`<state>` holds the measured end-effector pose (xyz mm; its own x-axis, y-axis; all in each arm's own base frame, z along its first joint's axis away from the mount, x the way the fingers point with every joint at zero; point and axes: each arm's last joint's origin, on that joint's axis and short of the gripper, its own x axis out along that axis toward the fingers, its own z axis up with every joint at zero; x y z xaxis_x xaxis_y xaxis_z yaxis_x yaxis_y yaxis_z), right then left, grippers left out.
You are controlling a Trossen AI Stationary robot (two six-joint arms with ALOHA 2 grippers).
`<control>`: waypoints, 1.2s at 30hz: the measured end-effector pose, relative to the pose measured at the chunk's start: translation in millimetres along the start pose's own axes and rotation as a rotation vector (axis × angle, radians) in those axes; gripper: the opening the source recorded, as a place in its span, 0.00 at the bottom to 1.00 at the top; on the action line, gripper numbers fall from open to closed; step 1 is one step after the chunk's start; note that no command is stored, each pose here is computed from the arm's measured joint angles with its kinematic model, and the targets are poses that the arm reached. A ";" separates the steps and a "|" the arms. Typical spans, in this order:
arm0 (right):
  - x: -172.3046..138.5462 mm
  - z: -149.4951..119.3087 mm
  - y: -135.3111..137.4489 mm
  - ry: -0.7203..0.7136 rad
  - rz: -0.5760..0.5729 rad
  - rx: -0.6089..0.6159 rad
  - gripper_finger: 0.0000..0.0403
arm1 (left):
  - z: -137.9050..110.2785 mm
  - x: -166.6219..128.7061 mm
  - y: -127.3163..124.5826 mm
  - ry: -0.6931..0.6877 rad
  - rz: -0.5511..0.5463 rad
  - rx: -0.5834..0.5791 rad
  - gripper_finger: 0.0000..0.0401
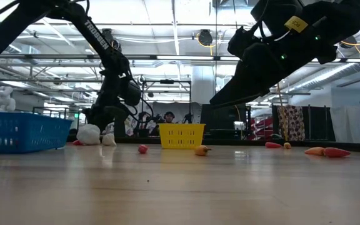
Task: Sort produce into baskets
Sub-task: Put the brown mushroom into the blue bin
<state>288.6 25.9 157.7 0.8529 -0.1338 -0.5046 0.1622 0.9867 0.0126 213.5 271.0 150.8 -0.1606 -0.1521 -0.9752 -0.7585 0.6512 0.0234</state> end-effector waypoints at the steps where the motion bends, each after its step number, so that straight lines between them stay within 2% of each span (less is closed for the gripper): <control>1: 0.0 0.0 0.0 0.000 0.000 0.000 0.67 | 0.0 0.0 0.0 0.000 0.000 0.000 0.23; 5: 0.0 0.0 0.0 0.000 0.000 0.000 0.67 | -0.2 0.0 0.0 0.002 0.001 0.020 0.19; 11: 0.0 0.0 0.0 0.000 0.000 0.000 0.67 | -2.2 -4.4 0.2 0.026 -0.001 0.060 0.18; 18: 0.0 0.0 0.0 0.000 0.000 0.000 0.67 | 5.7 -24.7 -2.1 -0.036 0.005 0.067 0.17; 26: 0.0 -0.6 0.0 0.006 -0.001 -0.002 0.67 | 10.1 -54.2 -16.4 -0.082 0.015 0.117 0.17; 30: 0.0 -1.2 -0.1 0.012 -0.002 -0.003 0.67 | -1.0 -72.8 -26.3 -0.087 0.013 0.157 0.17; 36: 0.0 -1.4 -0.1 0.014 -0.002 -0.004 0.67 | -35.2 -107.0 -48.4 -0.124 -0.142 0.193 0.17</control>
<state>287.9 25.9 156.5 0.8458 -0.1346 -0.5163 0.1622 0.9867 0.0084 245.2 229.6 261.7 0.0266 -0.1676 -0.9855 -0.6316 0.7614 -0.1465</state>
